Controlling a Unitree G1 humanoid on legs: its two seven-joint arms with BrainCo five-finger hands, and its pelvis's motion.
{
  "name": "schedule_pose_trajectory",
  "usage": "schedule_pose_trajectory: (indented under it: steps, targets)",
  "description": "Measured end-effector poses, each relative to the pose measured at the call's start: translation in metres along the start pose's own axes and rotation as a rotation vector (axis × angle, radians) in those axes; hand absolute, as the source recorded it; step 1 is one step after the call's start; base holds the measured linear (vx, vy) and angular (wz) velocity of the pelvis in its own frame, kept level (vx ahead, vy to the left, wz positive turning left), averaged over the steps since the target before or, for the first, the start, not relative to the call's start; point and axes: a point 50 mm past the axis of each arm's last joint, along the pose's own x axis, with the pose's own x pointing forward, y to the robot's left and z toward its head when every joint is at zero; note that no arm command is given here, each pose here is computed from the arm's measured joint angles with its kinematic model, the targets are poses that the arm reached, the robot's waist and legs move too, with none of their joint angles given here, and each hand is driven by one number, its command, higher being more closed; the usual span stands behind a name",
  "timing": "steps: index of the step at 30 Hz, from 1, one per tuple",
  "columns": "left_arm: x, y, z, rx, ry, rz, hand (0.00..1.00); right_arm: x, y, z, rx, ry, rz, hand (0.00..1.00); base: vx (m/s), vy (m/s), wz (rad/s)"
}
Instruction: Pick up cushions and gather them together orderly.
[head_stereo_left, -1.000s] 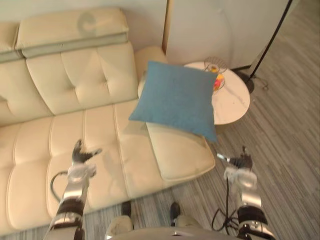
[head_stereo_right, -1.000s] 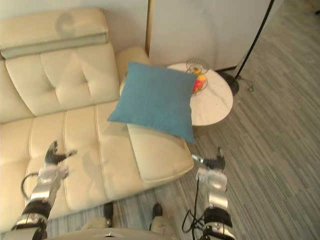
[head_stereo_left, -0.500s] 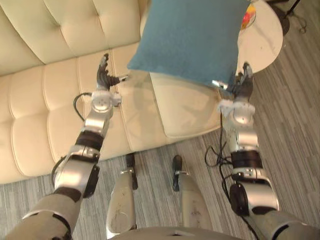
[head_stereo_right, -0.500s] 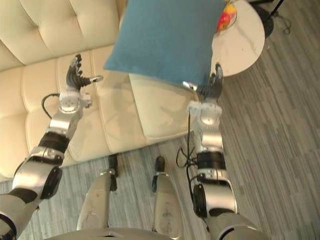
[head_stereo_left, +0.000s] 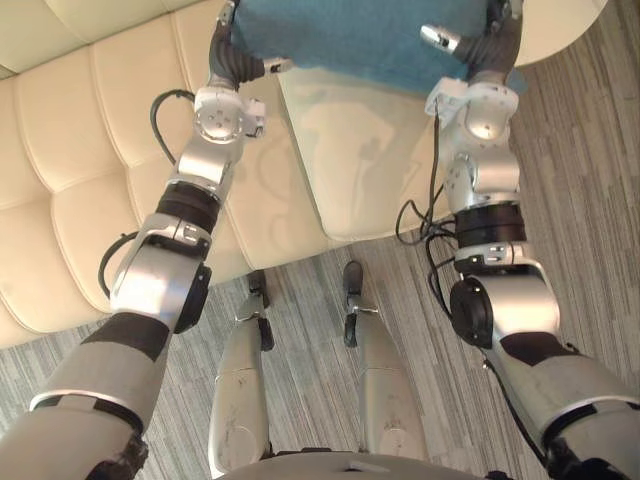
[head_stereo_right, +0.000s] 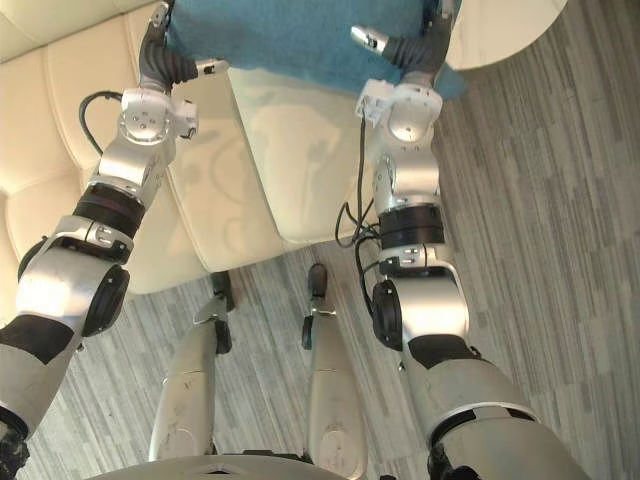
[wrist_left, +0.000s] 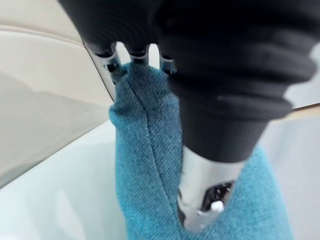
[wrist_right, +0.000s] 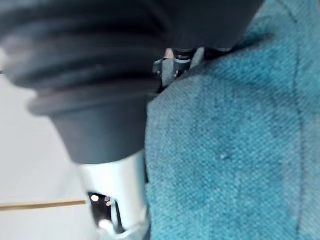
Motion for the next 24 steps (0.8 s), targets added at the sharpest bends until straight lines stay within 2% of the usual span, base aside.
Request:
schedule_pose_trajectory:
  steps: [5,8,13,17,24]
  targets:
    - [0.003,0.013,0.003,-0.036,0.004,0.029,1.0,0.01,0.004,0.016,-0.099,-0.039,0.033,1.0,-0.01,-0.017,-0.02]
    - [0.004,0.018,0.003,-0.085,0.014,0.04,1.0,0.012,0.005,0.023,-0.105,-0.061,0.037,1.0,0.01,-0.018,0.04]
    - [0.004,0.015,0.011,-0.08,-0.023,0.036,1.0,0.01,0.009,0.031,-0.098,-0.101,0.053,1.0,0.0,-0.007,0.01]
    - [0.0,0.006,0.016,-0.077,-0.052,0.01,1.0,0.001,0.003,0.021,-0.101,-0.1,0.052,1.0,0.02,-0.037,0.05]
    - [-0.021,0.001,0.0,-0.112,-0.079,-0.007,1.0,-0.044,-0.013,-0.019,-0.088,-0.041,0.073,1.0,0.02,-0.049,0.13]
